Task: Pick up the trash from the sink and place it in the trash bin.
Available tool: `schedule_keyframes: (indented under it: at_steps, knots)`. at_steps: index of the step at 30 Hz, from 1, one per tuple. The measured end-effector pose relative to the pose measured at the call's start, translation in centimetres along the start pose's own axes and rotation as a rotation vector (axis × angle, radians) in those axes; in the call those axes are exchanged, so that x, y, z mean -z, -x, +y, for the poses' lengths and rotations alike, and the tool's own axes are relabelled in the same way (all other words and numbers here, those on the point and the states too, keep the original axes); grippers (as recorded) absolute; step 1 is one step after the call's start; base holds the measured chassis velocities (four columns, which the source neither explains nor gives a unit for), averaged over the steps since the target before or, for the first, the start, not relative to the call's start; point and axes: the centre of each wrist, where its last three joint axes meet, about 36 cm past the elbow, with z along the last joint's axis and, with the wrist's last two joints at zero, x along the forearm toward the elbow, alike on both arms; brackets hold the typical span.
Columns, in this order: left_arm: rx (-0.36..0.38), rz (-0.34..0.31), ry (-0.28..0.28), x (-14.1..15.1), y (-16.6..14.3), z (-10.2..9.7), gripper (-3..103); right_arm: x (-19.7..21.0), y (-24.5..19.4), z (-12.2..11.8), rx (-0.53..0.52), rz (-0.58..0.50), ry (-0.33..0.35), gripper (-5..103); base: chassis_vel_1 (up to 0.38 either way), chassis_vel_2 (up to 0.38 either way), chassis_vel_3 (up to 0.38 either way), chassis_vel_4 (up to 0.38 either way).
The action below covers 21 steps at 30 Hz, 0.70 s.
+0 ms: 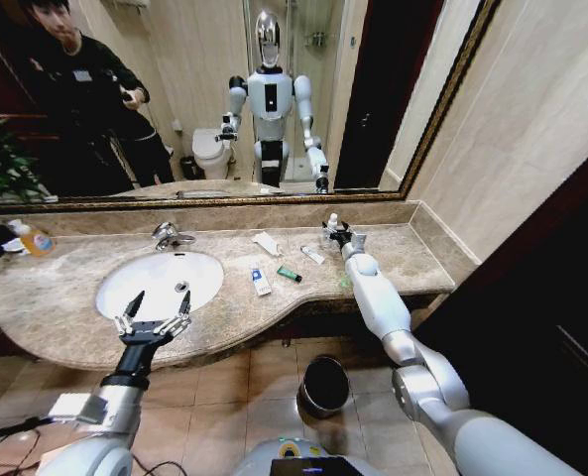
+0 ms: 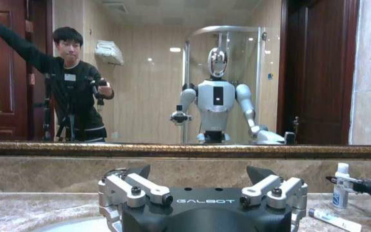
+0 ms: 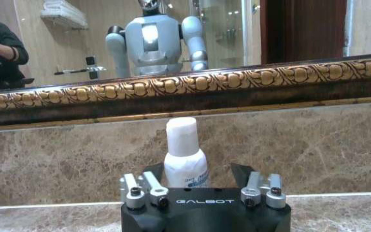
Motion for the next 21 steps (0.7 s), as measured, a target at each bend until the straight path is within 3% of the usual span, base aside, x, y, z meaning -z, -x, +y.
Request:
schedule_keyframes:
  at_steps: [2,4,8,10,11,13,17,21]
  knots:
    - [0.0,0.0,0.0,0.0,0.0,0.0,100,0.0,0.1,0.0,0.001,-0.005,0.002,61,0.0,0.0,0.0,0.0]
    - [0.0,0.0,0.0,0.0,0.0,0.0,100,0.0,0.1,0.0,0.001,-0.005,0.001,61,0.0,0.0,0.0,0.0]
    - [0.0,0.0,0.0,0.0,0.0,0.0,100,-0.3,-0.1,0.0,0.003,-0.004,-0.006,39,0.0,0.0,0.0,0.0]
    - [0.0,0.0,0.0,0.0,0.0,0.0,100,-0.4,-0.2,0.0,0.003,-0.005,-0.007,39,0.0,0.0,0.0,0.0]
    - [0.0,0.0,0.0,0.0,0.0,0.0,100,-0.5,-0.3,-0.1,0.003,-0.007,-0.008,31,0.0,0.0,0.0,0.0]
    - [0.0,0.0,0.0,0.0,0.0,0.0,100,-0.5,-0.5,-0.1,0.004,-0.009,-0.01,31,0.0,0.0,0.0,0.0]
    - [0.0,0.0,0.0,0.0,0.0,0.0,100,-0.3,-1.5,-0.1,0.02,-0.025,-0.029,19,0.0,0.0,0.0,0.0]
    - [0.0,0.0,0.0,0.0,0.0,0.0,100,0.3,-2.8,0.1,0.046,-0.04,-0.042,18,0.0,0.0,0.0,0.0]
